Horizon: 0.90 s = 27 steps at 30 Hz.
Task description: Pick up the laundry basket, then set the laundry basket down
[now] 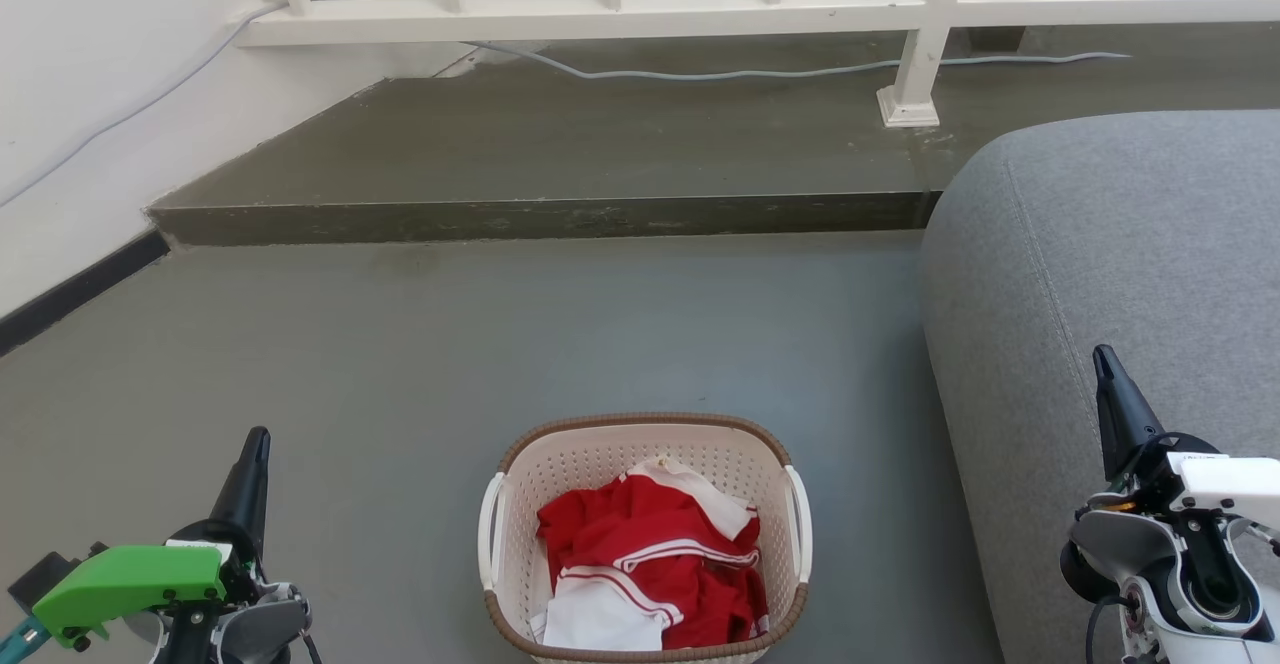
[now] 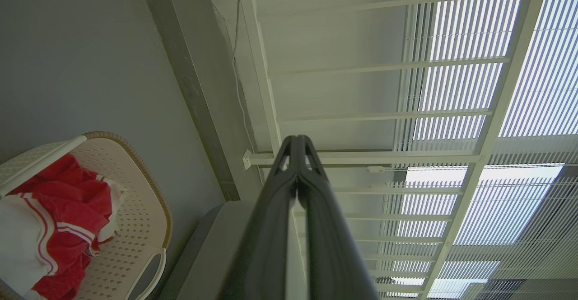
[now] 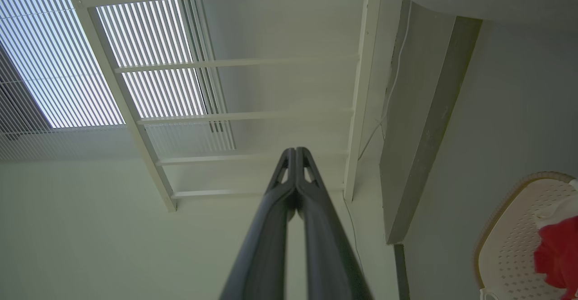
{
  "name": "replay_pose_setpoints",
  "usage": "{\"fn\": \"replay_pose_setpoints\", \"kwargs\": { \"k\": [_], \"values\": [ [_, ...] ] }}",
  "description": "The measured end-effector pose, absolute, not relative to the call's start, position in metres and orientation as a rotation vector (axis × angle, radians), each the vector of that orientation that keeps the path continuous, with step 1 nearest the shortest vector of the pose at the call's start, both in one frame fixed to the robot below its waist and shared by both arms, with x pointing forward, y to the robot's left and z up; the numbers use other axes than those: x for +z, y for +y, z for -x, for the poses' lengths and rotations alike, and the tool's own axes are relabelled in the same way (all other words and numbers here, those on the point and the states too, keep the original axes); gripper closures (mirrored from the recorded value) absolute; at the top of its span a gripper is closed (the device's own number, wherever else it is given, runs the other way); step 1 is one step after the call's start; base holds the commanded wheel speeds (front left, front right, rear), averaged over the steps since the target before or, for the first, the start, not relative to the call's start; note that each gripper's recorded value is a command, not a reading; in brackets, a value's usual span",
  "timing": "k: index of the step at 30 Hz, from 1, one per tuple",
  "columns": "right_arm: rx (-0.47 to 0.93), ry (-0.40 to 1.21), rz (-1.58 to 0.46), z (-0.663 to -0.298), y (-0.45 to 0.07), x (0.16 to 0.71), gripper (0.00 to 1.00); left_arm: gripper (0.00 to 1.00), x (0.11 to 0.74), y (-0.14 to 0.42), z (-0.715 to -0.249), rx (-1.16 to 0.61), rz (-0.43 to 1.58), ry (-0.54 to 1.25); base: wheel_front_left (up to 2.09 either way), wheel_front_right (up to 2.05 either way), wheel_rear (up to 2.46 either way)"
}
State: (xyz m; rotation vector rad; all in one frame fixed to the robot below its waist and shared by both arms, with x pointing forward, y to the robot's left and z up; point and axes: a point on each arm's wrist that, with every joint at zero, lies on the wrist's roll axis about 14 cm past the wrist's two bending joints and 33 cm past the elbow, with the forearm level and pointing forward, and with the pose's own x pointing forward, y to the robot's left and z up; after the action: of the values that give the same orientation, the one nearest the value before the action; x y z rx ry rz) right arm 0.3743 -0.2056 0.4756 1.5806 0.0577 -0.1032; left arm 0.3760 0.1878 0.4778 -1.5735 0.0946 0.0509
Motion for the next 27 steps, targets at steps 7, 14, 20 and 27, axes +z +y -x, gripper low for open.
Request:
{"fn": "replay_pose_setpoints", "kwargs": {
  "k": [7, 14, 20, 27],
  "values": [
    [-0.103, 0.058, -1.581, -0.3743, -0.2055, 0.4756, 1.0, 1.0, 0.4779, 0.1878, -0.376, 0.051, 1.573, 0.094, 0.0, 0.0, 0.0],
    [-0.103, 0.057, -1.581, -0.3744, -0.2056, 0.4757, 1.0, 1.0, 0.478, 0.1877, -0.3761, 0.05, 1.574, 0.094, 0.0, 0.0, 0.0],
    [-0.103, 0.057, -1.581, -0.3744, -0.2056, 0.4758, 1.0, 1.0, 0.4783, 0.1877, -0.3761, 0.05, 1.574, 0.093, 0.0, 0.0, 0.0],
    [-0.102, 0.056, -1.581, -0.3744, -0.2057, 0.476, 1.0, 1.0, 0.4784, 0.1877, -0.3762, 0.049, 1.574, 0.093, 0.0, 0.0, 0.0]
  ]
}}
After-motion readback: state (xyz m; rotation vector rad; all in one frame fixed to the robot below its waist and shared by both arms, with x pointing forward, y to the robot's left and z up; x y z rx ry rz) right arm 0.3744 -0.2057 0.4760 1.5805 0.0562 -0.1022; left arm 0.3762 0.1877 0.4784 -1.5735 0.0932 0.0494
